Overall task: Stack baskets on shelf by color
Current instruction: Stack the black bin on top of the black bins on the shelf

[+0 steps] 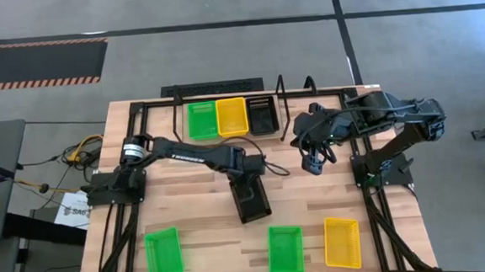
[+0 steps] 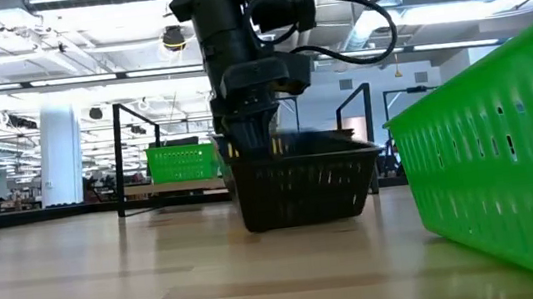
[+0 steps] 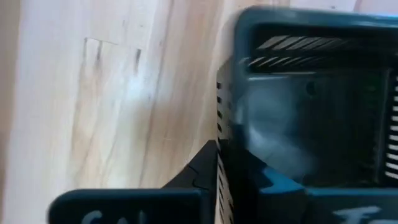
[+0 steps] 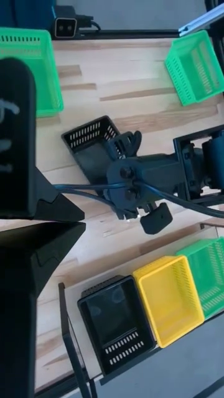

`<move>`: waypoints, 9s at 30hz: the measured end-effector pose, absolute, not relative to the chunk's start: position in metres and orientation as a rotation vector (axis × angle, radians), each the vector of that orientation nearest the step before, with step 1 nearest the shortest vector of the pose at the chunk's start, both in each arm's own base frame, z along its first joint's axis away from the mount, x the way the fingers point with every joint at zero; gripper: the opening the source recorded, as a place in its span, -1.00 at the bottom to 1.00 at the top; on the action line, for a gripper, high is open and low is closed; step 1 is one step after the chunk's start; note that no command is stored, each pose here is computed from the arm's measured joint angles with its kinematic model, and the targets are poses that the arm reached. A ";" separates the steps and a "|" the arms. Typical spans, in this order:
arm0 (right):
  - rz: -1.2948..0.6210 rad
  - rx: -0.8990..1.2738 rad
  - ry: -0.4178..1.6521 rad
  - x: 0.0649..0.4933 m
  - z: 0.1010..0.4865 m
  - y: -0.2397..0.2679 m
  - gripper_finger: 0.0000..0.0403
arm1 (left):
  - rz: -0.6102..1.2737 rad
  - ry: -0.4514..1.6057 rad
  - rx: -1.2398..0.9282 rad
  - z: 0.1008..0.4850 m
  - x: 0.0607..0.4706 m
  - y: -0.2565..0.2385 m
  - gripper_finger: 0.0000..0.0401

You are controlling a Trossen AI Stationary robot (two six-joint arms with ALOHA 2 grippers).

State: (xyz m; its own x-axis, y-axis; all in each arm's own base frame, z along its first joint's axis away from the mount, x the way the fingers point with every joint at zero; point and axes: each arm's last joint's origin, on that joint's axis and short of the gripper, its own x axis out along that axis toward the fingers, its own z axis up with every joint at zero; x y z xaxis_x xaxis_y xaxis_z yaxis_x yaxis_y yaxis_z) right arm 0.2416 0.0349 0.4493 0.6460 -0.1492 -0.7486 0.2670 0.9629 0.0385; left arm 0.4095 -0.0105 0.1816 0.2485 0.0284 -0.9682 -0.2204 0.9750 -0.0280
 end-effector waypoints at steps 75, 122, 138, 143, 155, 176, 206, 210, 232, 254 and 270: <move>-1.067 0.779 1.064 0.388 0.256 0.097 -0.11 | 0.483 0.919 -0.178 0.285 0.113 -0.060 -0.37; -0.726 0.694 1.404 0.447 0.174 0.085 -0.98 | 0.467 0.874 -0.216 0.286 0.119 -0.064 -0.37; -1.129 0.499 0.675 0.366 0.393 -0.001 -0.99 | 0.450 0.858 -0.207 0.286 0.122 -0.066 -0.37; -1.153 0.526 0.630 0.357 0.408 -0.046 -1.00 | 0.451 0.855 -0.207 0.285 0.125 -0.068 -0.37; -0.632 0.734 0.452 0.381 0.427 -0.134 -1.00 | 0.452 0.846 -0.210 0.286 0.125 -0.068 -0.37; -0.625 0.884 0.435 0.325 0.358 -0.148 -1.00 | 0.466 0.801 -0.188 0.287 0.127 -0.068 -0.37; -0.522 1.102 0.592 0.346 0.279 -0.163 -1.00 | 0.523 0.751 -0.268 0.288 0.128 -0.067 -0.37; -0.457 1.055 0.576 0.363 0.288 -0.169 -1.00 | 0.523 0.746 -0.274 0.288 0.128 -0.068 -0.37; -0.591 0.998 0.761 0.352 0.277 -0.186 -1.00 | 0.536 0.738 -0.302 0.288 0.128 -0.068 -0.37; -0.806 0.931 0.873 0.361 0.303 -0.136 -1.00 | 0.528 0.743 -0.283 0.288 0.128 -0.068 -0.37; -0.685 0.996 0.909 0.378 0.259 -0.180 -1.00 | 0.527 0.754 -0.291 0.287 0.129 -0.069 -0.37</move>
State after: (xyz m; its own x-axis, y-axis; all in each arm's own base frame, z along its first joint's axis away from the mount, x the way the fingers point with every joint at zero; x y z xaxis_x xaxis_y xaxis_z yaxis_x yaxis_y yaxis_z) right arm 0.3781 -0.1803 0.2588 0.4671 -0.0793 -0.8807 0.8246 0.3986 0.4015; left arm 0.1288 -0.0685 0.2871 0.6090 0.3471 -0.7131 -0.5503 0.8325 -0.0647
